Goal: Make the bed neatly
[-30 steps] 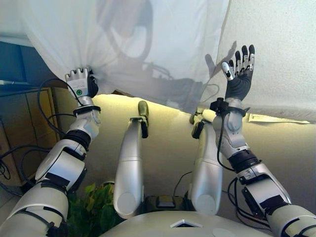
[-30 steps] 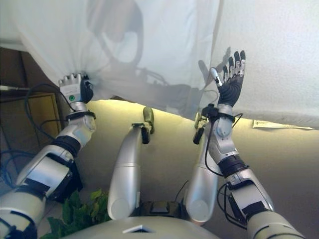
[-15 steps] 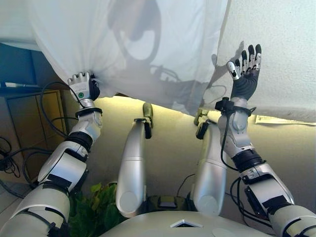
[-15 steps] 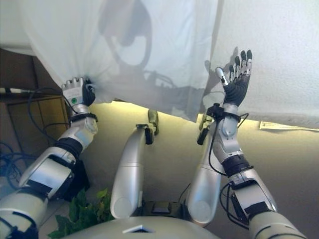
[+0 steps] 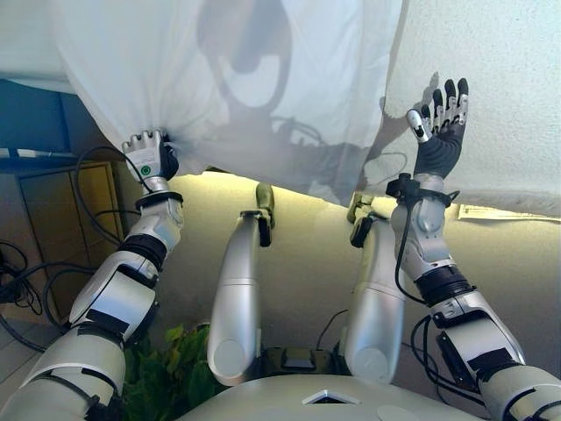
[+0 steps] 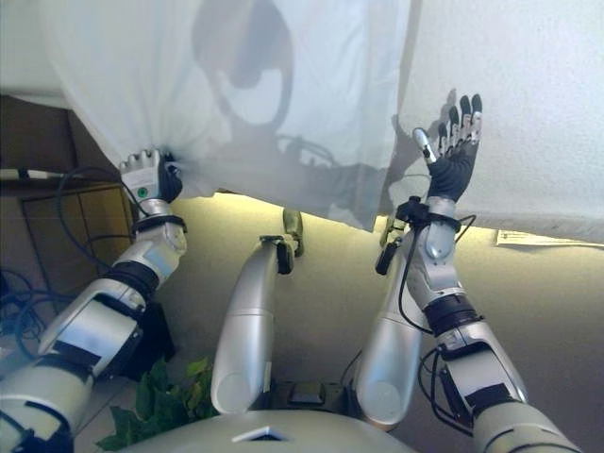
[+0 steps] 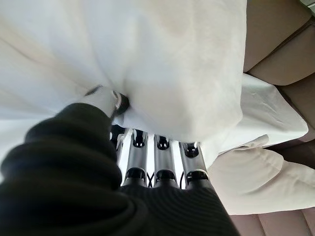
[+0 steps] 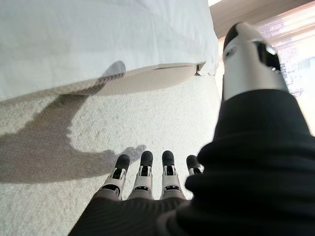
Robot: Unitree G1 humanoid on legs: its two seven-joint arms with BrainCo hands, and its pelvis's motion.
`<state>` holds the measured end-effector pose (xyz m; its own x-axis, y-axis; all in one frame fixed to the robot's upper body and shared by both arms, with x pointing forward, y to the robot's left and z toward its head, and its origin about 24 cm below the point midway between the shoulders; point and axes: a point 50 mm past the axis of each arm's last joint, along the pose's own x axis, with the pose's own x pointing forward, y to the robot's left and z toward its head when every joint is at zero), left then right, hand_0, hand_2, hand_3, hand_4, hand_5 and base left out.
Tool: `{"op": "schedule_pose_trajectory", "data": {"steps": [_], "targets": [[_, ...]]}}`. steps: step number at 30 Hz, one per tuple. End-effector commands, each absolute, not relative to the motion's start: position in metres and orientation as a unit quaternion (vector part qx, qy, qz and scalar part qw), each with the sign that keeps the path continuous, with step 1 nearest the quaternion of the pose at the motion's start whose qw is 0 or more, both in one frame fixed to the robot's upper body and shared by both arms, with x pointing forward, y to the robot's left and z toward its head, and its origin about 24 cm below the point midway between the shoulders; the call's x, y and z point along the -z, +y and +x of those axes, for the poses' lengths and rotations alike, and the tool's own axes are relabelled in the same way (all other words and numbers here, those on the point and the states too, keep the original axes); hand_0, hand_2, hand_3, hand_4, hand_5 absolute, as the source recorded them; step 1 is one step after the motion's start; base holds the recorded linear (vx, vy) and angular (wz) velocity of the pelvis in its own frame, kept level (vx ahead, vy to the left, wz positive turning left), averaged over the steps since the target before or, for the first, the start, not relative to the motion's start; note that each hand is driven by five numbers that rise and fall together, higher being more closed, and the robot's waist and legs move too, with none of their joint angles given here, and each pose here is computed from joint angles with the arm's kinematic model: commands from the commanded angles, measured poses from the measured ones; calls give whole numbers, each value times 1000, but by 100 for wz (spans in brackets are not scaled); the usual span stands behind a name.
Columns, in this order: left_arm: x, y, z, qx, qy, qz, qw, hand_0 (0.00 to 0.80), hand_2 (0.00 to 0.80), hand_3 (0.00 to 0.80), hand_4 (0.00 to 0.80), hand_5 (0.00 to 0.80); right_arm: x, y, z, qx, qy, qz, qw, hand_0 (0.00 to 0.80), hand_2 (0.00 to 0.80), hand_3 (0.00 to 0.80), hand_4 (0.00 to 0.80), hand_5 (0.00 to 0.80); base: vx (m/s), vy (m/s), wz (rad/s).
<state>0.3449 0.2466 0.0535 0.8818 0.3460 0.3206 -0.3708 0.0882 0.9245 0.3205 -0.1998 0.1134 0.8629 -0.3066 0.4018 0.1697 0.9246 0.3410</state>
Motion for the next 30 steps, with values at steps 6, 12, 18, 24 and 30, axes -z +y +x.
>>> {"op": "schedule_pose_trajectory", "data": {"steps": [6, 12, 18, 24, 30], "targets": [[29, 309, 255, -277, 181, 577, 747, 0, 0, 0, 0, 0, -121, -205, 308, 120, -280, 184, 935, 0, 0, 0, 0, 0, 32, -65, 3], [7, 283, 281, -260, 70, 507, 819, 0, 0, 0, 0, 0, -118, -202, 307, 120, -278, 208, 930, 0, 0, 0, 0, 0, 44, -116, 10], [-4, 254, 294, -217, 2, 437, 873, 0, 0, 0, 0, 0, -116, -201, 303, 142, -277, 206, 928, 0, 0, 0, 0, 0, 54, -143, 12], [-17, 226, 304, -140, -57, 374, 915, 0, 0, 0, 0, 0, -115, -208, 303, 156, -265, 226, 924, 0, 0, 0, 0, 0, 27, -128, 12], [-21, 208, 301, -91, -84, 353, 927, 0, 0, 0, 0, 0, -106, -217, 300, 168, -245, 241, 924, 0, 0, 0, 0, 0, 56, -127, 7]]}}
